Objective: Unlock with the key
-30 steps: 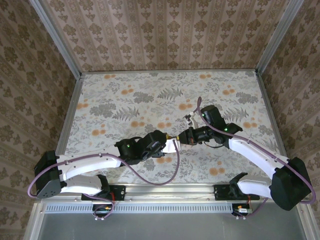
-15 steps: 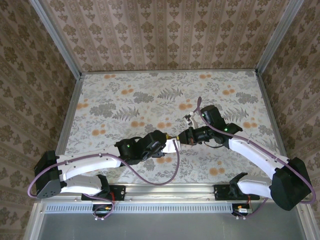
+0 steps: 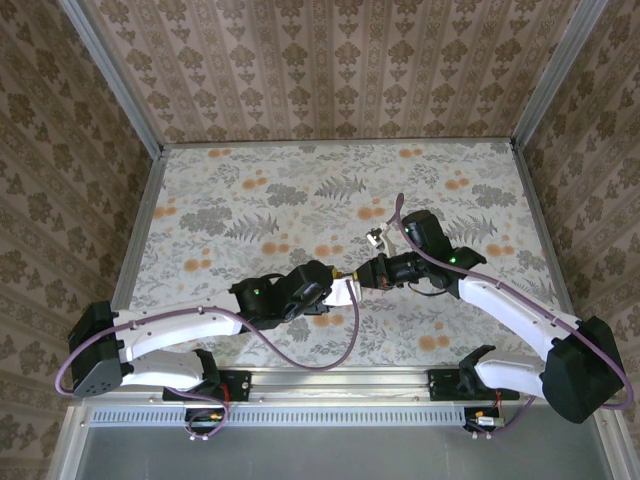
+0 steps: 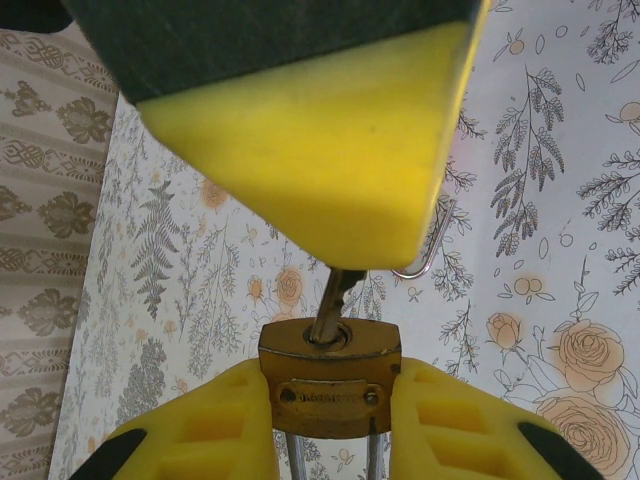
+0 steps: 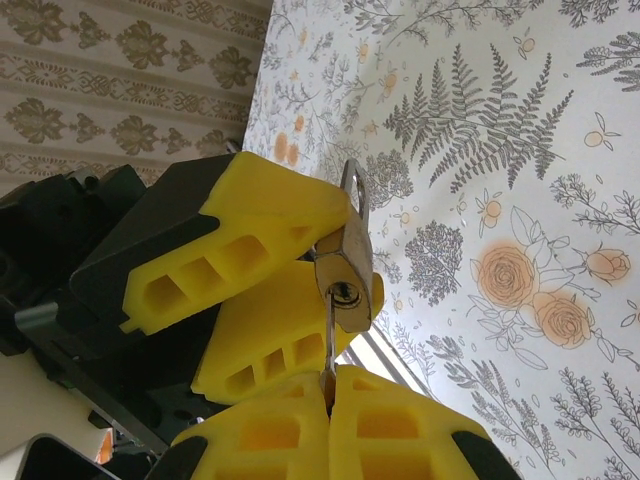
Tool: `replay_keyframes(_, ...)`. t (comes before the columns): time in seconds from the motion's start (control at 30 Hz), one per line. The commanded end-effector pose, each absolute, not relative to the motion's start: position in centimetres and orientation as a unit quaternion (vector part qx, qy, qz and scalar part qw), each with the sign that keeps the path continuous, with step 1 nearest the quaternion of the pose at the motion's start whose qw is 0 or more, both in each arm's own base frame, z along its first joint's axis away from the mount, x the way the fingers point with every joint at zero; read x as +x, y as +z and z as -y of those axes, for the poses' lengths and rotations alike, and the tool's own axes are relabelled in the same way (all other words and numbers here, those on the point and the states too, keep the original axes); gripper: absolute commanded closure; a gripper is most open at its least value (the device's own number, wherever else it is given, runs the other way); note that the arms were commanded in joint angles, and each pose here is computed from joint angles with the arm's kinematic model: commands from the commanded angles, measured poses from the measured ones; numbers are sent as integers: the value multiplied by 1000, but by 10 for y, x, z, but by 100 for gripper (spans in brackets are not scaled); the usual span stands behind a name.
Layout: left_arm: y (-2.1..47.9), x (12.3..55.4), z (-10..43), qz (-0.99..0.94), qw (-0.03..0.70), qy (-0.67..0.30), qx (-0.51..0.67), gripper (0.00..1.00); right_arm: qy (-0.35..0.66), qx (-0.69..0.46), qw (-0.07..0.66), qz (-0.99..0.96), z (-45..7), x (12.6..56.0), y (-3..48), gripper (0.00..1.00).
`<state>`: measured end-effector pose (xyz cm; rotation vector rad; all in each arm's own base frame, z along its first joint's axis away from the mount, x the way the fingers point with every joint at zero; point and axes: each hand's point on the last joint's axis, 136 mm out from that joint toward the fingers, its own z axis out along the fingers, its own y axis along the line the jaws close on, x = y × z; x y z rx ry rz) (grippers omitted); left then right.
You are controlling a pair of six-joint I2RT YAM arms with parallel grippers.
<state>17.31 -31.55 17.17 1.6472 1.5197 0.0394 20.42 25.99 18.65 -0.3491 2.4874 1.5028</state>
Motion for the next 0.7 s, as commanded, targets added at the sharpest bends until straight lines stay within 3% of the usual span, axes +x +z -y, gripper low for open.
replay_keyframes(0.0, 177, 175, 318, -607, 444, 16, 659, 75, 520, -124, 99, -839, -264, 201, 187, 100)
replay_keyframes(0.67, 183, 174, 320, -600, 455, 17, 658, 75, 523, -124, 89, -838, -271, 200, 183, 100)
